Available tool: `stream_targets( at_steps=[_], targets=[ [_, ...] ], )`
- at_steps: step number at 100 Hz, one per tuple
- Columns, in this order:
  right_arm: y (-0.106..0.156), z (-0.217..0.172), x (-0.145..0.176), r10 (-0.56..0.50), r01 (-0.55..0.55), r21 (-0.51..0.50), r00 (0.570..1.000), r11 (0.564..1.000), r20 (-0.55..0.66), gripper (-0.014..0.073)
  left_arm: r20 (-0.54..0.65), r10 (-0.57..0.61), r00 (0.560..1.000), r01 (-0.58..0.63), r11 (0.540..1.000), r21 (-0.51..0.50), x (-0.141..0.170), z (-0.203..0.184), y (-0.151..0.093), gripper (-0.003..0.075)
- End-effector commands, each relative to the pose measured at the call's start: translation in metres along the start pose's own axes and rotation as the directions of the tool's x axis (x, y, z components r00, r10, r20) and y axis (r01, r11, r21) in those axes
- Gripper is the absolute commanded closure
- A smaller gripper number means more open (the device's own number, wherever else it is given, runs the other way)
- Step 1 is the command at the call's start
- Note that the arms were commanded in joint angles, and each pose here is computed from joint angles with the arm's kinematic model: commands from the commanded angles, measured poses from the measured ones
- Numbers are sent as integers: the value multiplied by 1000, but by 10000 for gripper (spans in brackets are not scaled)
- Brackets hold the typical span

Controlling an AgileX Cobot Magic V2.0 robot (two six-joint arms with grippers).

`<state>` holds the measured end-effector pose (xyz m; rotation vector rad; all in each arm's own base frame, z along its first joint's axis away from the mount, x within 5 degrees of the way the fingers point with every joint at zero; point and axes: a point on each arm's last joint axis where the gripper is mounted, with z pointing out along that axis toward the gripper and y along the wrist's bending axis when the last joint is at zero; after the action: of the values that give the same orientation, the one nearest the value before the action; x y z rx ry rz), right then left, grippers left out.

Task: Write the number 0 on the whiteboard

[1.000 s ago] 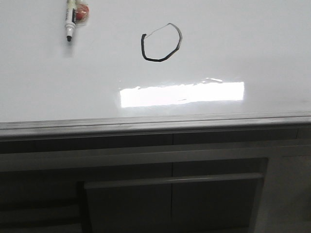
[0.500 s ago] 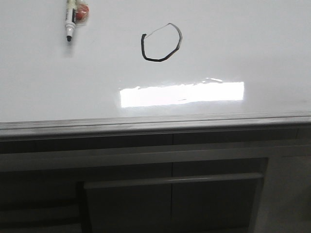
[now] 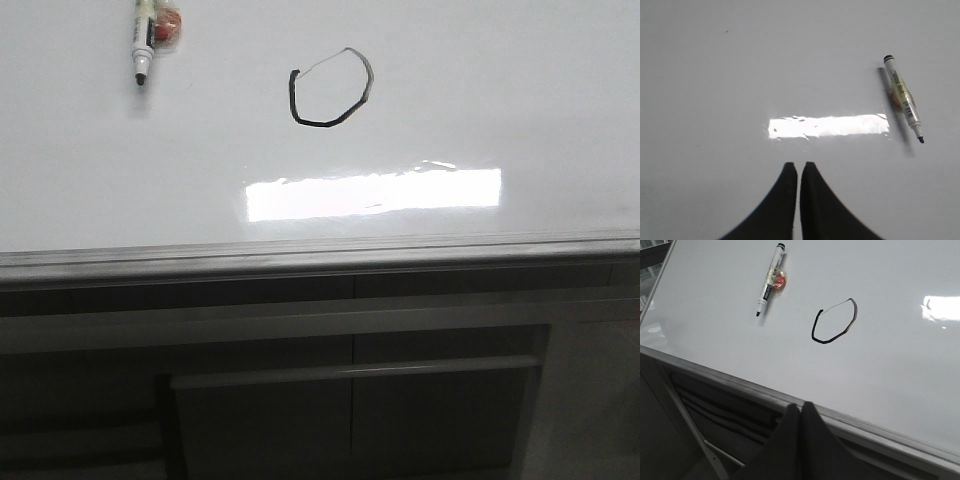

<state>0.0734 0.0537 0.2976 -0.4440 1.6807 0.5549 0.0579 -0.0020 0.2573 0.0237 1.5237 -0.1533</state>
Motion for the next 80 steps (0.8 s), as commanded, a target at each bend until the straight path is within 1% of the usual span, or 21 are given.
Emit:
stream_targets(
  at_steps=[1,9,16,30,31,33,42,49,59,69,72,80],
  targets=[
    [-3,-1,-12,4,-7,37,998,999,65,664,53,3,999,-6,999,48,-11,0,-5,740],
    [-3,-1,-12,4,-7,37,998,999,65,664,62,3,998,-6,998,60,-12,0,-6,740],
    [-3,-1,-12,4,-7,37,998,999,65,664,74,-15,997,7,995,98,-9,0,-9,740],
    [-3,-1,-12,4,-7,38,998,999,66,664,27,-58,998,55,992,115,5,2,-10,740],
    [-3,-1,-12,4,-7,38,998,999,66,664,27,-33,999,30,993,117,7,2,-10,740],
    [-3,-1,-12,4,-7,38,998,999,66,664,18,-52,999,49,992,119,9,3,-10,740],
    [-3,-1,-12,4,-7,38,998,999,66,664,16,-14,1000,12,991,130,19,3,-11,740],
    [-3,-1,-12,4,-7,38,998,999,66,664,28,48,998,-52,990,135,28,3,-11,740],
    [-3,-1,-12,4,-7,38,998,999,66,664,11,55,998,-56,989,134,44,0,-9,740],
    [-3,-1,-12,4,-7,38,998,999,66,664,1,29,1000,-28,993,113,57,-2,-7,740],
    [-3,-1,-12,4,-7,38,998,999,66,664,-45,30,999,-26,996,89,61,-3,-5,740],
    [-3,-1,-12,4,-7,38,998,999,66,664,-90,35,995,-31,999,36,65,-5,-1,740]
  ],
)
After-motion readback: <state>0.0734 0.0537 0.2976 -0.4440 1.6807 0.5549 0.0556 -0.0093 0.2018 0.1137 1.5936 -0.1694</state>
